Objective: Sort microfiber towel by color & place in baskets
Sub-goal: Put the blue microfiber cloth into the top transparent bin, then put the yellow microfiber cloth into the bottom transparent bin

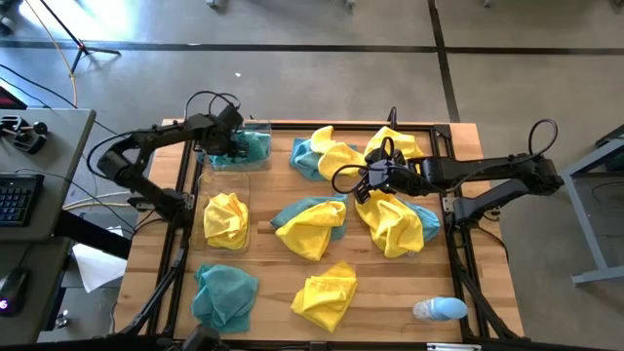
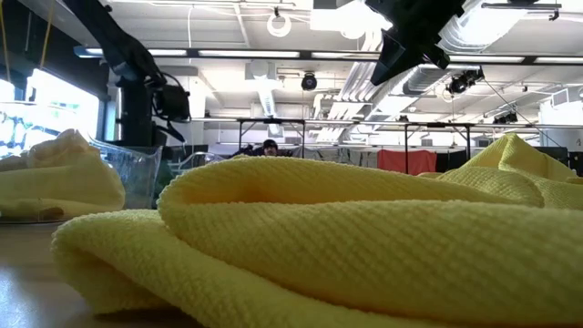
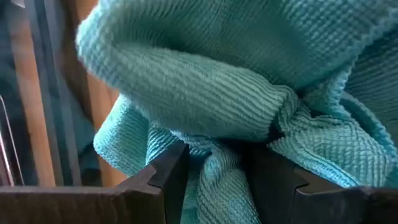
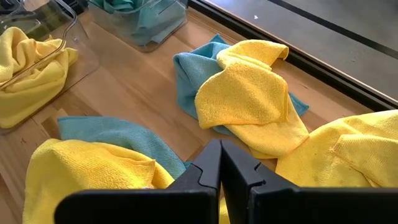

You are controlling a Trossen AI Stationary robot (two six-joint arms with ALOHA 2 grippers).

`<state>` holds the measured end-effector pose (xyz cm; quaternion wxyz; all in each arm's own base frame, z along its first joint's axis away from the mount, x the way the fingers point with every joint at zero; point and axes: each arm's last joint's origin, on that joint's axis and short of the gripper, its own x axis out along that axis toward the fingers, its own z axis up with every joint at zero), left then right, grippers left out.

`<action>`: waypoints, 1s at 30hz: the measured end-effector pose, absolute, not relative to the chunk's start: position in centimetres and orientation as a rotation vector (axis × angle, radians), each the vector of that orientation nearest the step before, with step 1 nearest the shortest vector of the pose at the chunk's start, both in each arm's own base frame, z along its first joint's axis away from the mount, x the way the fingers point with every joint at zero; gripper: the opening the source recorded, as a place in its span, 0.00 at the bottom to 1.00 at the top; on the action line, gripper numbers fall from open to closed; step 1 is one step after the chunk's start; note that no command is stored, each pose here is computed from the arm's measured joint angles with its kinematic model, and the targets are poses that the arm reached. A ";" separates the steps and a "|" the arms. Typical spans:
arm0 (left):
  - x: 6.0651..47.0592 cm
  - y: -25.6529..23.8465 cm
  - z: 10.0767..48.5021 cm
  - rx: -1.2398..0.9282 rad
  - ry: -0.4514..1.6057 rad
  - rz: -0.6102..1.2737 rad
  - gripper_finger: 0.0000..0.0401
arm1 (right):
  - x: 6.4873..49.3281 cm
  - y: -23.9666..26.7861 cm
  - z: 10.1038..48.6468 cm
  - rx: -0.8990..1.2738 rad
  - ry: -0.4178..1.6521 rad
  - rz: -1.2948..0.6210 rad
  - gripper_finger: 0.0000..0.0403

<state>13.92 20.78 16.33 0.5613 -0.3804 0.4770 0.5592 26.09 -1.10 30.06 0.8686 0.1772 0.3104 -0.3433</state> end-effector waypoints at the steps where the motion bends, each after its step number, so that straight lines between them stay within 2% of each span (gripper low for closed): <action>1: 13.9 20.8 16.3 -0.892 1.131 1.316 0.36 | 26.1 -1.1 30.1 0.371 0.649 -0.718 0.00; 6: 13.7 20.4 17.5 -0.912 1.069 1.291 0.36 | 26.1 -1.1 30.1 0.371 0.649 -0.718 0.00; 15: 12.7 18.9 24.6 -0.851 0.767 1.292 0.36 | 25.4 -1.1 29.5 0.381 0.738 -0.741 0.00; 20: 12.1 17.6 27.1 -0.840 0.650 1.239 0.36 | 24.3 -1.1 28.8 0.393 0.843 -0.794 0.00; 26: 13.1 15.5 28.3 -0.817 0.600 1.129 0.36 | 23.4 -1.5 26.0 0.465 0.973 -0.789 0.01; 30: 15.3 13.7 28.5 -0.796 0.593 1.010 0.36 | 22.5 -1.7 23.9 0.549 1.067 -0.785 0.07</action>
